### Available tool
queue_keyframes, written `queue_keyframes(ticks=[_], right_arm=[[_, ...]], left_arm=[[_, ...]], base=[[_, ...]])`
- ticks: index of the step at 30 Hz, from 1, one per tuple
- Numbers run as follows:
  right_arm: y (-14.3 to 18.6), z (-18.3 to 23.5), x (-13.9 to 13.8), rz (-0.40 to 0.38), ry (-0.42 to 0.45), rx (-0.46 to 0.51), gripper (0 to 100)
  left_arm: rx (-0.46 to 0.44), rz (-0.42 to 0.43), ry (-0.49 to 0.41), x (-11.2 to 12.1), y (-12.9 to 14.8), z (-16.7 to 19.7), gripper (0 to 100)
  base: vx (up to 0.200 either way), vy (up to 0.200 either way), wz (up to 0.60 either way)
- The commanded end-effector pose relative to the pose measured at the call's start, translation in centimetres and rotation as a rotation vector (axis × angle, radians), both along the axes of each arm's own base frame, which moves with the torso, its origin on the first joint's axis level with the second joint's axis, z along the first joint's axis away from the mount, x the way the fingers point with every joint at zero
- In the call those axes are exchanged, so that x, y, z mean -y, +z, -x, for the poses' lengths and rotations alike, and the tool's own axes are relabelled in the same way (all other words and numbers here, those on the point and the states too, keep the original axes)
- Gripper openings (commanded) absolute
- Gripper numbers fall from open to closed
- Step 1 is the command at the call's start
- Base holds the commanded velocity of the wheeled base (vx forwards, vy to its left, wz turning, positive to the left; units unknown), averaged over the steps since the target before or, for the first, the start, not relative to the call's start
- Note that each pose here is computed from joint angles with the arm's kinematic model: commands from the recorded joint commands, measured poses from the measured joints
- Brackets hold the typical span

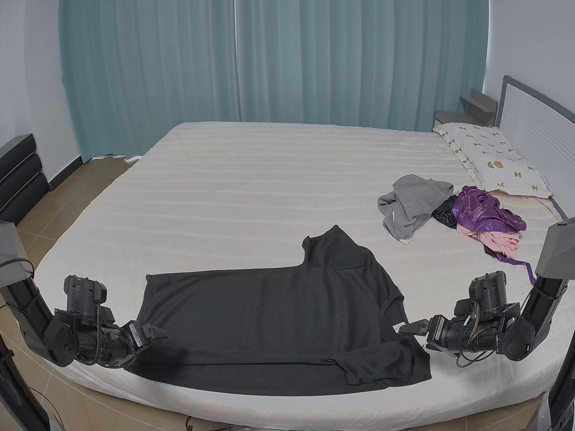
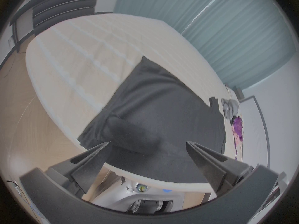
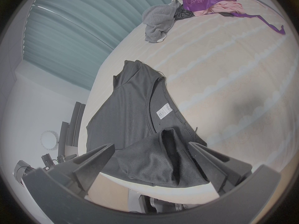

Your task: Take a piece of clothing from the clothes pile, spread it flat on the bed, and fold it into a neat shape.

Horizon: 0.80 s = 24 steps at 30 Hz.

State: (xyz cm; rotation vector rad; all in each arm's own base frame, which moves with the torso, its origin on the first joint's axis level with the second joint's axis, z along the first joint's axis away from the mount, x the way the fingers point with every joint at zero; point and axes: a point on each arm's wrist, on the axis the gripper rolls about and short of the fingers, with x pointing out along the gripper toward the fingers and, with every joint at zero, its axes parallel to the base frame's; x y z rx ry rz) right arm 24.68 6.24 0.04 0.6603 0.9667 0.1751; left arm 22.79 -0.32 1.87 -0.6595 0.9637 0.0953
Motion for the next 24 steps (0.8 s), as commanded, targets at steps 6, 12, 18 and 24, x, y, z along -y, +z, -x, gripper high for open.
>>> queue_keyframes(ticks=[6,12,18,24], right_arm=[[-0.3,0.1,-0.2,0.003,0.008,-0.011,100],[-0.3,0.1,-0.2,0.003,0.012,-0.011,100],[-0.4,0.1,-0.2,0.004,0.012,-0.015,100],[-0.9,0.3,-0.9,0.012,0.038,-0.032,100]], left_arm=[[-0.109,-0.019,-0.048,1.1,-2.2,0.6,100],[-0.117,-0.074,-0.012,1.0,-3.1,-0.6,100],[-0.098,-0.083,0.013,0.7,-3.7,-2.3,100],[0.017,-0.049,0.149,-0.5,-2.0,-5.5,100]], base=[[0.000,0.000,0.00],[0.000,0.000,0.00],[0.000,0.000,0.00],[0.000,0.000,0.00]])
